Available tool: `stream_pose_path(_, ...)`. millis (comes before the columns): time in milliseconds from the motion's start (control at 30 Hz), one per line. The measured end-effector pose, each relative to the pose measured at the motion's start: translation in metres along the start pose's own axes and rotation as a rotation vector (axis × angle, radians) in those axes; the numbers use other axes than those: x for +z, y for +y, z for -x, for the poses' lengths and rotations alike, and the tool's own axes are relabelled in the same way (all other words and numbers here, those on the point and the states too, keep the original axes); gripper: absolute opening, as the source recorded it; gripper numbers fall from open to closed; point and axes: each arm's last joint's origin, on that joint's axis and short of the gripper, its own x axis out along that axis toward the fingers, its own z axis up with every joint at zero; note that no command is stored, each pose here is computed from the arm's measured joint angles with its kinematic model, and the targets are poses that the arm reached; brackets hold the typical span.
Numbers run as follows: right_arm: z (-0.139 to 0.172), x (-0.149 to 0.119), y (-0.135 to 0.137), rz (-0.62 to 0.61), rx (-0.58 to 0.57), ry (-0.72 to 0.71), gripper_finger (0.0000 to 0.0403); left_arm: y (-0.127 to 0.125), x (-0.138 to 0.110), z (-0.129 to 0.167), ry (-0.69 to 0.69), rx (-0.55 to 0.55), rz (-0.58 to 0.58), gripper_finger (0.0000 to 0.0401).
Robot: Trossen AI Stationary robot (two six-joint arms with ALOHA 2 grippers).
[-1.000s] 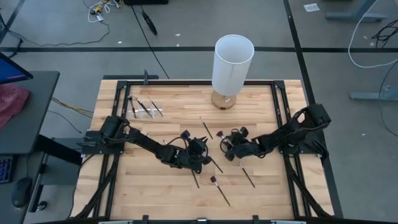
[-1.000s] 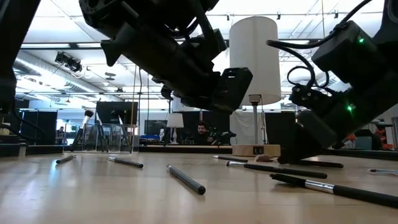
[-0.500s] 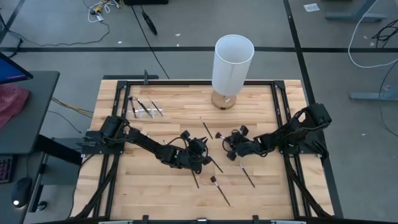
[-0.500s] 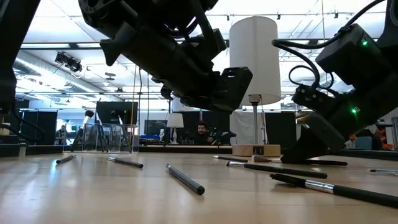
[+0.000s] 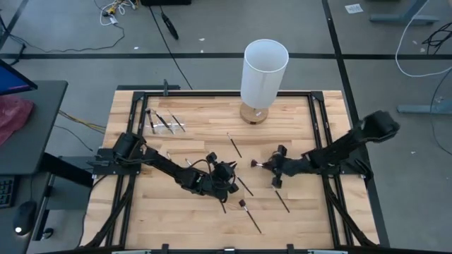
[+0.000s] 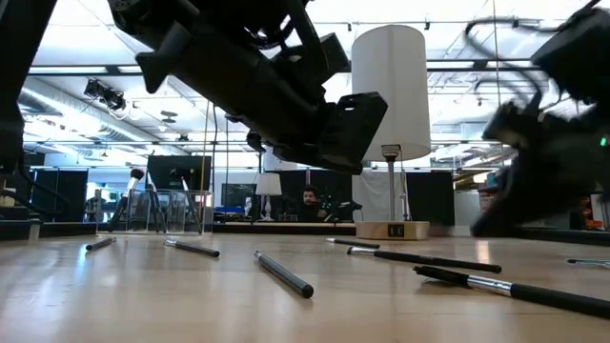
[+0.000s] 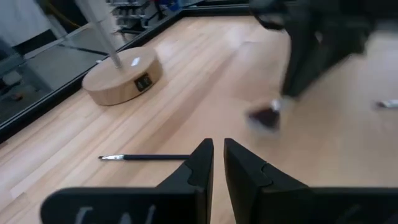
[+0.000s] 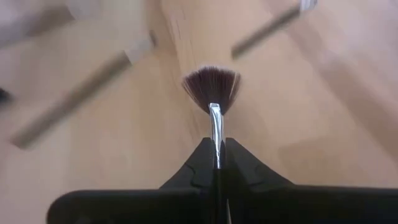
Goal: Put items in baskets/containers
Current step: Put the black highlighter brush into the transparent organizer
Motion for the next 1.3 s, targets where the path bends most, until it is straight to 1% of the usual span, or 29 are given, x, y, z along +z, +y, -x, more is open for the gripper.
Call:
stream_pose_path(100, 0.016, -0.001, 0.001, -0.029, 0.107, -0.132, 0.0015, -0.003, 0.001, 0.0, 0.007, -0.071, -0.031, 0.0042)
stream_pose_path(200, 0.031, 0.002, 0.004, -0.04, 0.275, -0.299, 0.0015, -0.007, 0.007, 0.0, -0.009, -0.206, -0.04, 0.0042)
stream_pose_path(367, 0.051, 0.007, 0.009, 0.011, 0.574, -0.511, 0.0015, -0.014, 0.024, -0.001, -0.117, -0.466, -0.048, 0.0042)
stream_pose_path(433, 0.056, 0.01, 0.013, 0.047, 0.656, -0.555, 0.0015, -0.015, 0.032, -0.001, -0.176, -0.56, -0.035, 0.0043)
stream_pose_path(500, 0.06, 0.014, 0.016, 0.079, 0.71, -0.598, 0.0015, -0.015, 0.038, -0.001, -0.227, -0.622, -0.018, 0.0051)
stream_pose_path(600, 0.061, 0.02, 0.021, 0.116, 0.739, -0.631, 0.0015, -0.013, 0.045, -0.002, -0.288, -0.65, 0.001, 0.0082)
stream_pose_path(767, 0.06, 0.028, 0.026, 0.148, 0.73, -0.661, 0.0015, -0.013, 0.055, 0.002, -0.399, -0.689, 0.014, 0.0161)
stream_pose_path(833, 0.059, 0.029, 0.027, 0.154, 0.728, -0.666, 0.0015, -0.014, 0.058, 0.003, -0.429, -0.719, 0.003, 0.019)
stream_pose_path(900, 0.059, 0.031, 0.029, 0.153, 0.729, -0.67, 0.0015, -0.016, 0.063, 0.005, -0.451, -0.733, -0.016, 0.0208)
stream_pose_path(967, 0.059, 0.032, 0.029, 0.154, 0.73, -0.672, 0.0015, -0.022, 0.067, 0.003, -0.479, -0.728, -0.029, 0.0215)
stream_pose_path(1033, 0.059, 0.032, 0.03, 0.16, 0.745, -0.672, 0.0015, -0.029, 0.069, 0.0, -0.497, -0.707, -0.067, 0.0216)
stream_pose_path(1167, 0.06, 0.032, 0.03, 0.167, 0.769, -0.67, 0.0015, -0.046, 0.073, -0.01, -0.545, -0.69, -0.136, 0.0207)
stream_pose_path(1300, 0.059, 0.032, 0.03, 0.168, 0.769, -0.661, 0.0015, -0.056, 0.082, -0.014, -0.594, -0.682, -0.164, 0.0194)
